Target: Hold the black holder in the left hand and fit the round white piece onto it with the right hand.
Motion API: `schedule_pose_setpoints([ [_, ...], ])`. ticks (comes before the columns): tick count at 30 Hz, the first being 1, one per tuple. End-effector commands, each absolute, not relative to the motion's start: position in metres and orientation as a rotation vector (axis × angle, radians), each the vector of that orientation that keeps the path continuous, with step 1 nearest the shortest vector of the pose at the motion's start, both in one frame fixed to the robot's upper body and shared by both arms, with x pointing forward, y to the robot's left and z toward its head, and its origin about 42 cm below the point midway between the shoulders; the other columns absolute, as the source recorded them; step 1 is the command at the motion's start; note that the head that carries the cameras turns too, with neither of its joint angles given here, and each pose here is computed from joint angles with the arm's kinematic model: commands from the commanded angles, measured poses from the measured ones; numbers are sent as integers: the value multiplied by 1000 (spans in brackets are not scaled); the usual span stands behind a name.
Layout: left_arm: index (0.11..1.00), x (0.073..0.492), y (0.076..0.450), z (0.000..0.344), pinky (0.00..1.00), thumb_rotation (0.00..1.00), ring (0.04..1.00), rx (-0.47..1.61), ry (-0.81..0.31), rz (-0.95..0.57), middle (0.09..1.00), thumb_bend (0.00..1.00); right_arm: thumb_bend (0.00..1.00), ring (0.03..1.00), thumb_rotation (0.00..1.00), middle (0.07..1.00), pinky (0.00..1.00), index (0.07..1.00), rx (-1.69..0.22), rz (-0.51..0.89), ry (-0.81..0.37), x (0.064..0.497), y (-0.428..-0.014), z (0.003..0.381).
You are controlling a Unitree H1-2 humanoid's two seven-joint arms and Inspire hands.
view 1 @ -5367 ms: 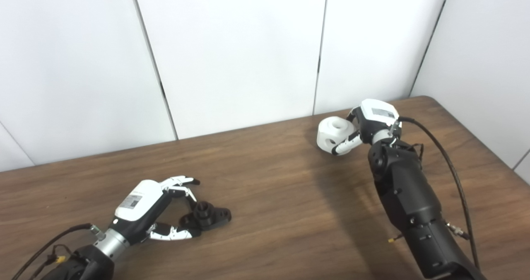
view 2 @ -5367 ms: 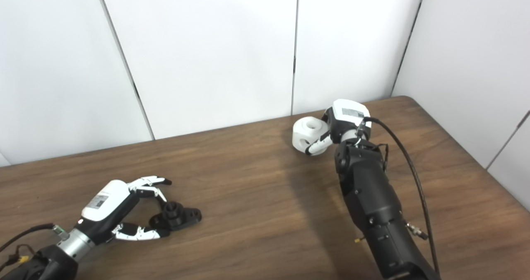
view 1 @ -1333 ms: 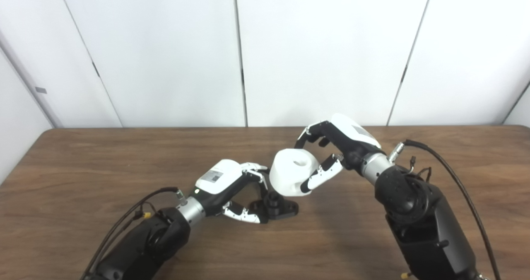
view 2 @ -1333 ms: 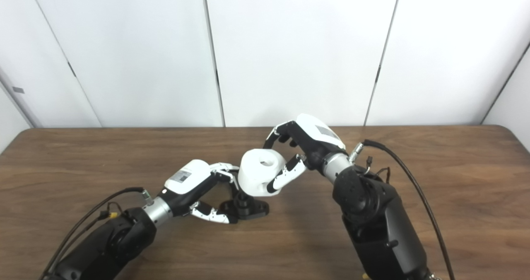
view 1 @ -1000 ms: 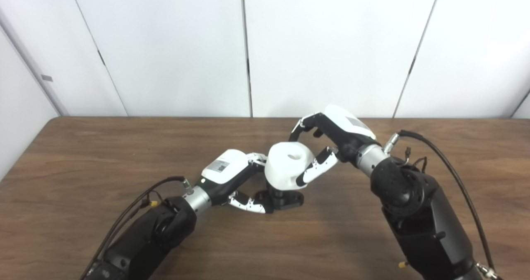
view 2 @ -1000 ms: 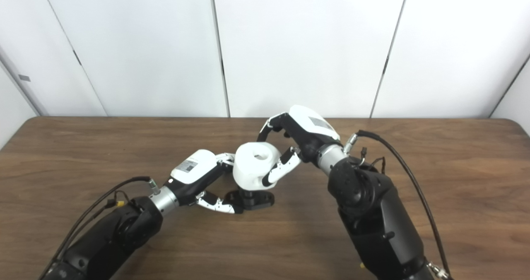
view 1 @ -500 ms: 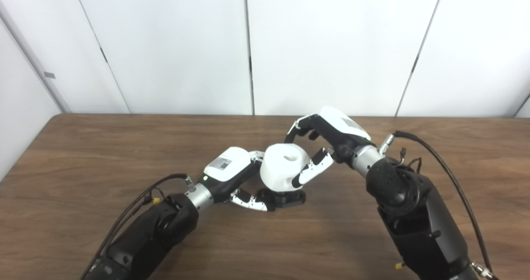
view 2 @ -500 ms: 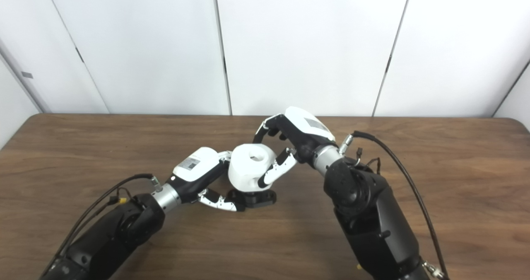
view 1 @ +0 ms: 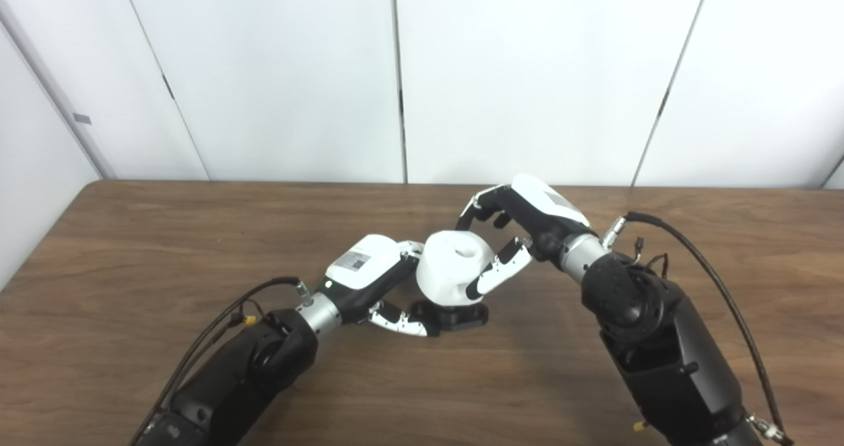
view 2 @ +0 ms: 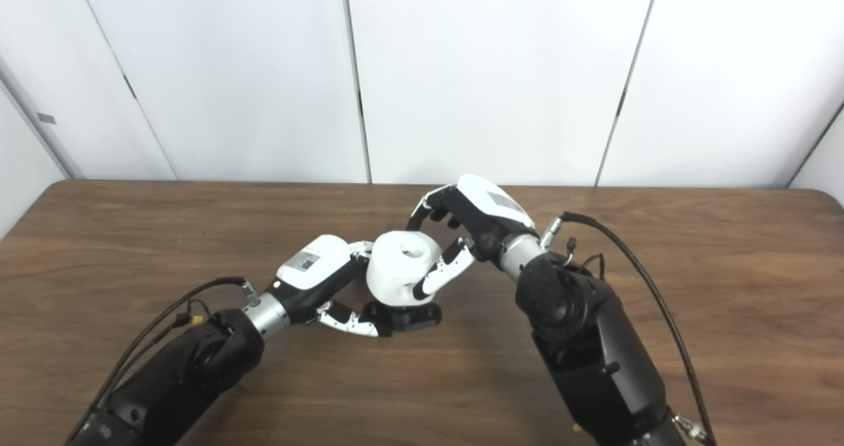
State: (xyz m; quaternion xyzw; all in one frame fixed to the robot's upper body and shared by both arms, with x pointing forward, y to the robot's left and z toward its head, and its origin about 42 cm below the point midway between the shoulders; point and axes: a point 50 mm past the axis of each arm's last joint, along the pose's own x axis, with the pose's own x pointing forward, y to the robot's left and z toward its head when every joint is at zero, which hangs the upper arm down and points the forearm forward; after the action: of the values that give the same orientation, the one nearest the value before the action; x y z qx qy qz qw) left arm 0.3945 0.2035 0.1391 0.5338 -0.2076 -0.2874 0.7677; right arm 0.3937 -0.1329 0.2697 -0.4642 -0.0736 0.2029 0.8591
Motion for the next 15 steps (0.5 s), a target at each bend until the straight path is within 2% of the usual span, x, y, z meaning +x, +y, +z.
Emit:
schedule_pose_setpoints([
  [1, 484, 382, 207, 115, 692, 77, 843, 1242, -340, -725, 827, 521, 523, 773, 133, 754, 704, 481, -985, 403, -248, 399, -126, 291],
  [15, 484, 382, 205, 115, 684, 78, 835, 1240, -346, -719, 824, 521, 524, 765, 132, 746, 701, 481, -994, 420, -237, 403, -121, 278],
])
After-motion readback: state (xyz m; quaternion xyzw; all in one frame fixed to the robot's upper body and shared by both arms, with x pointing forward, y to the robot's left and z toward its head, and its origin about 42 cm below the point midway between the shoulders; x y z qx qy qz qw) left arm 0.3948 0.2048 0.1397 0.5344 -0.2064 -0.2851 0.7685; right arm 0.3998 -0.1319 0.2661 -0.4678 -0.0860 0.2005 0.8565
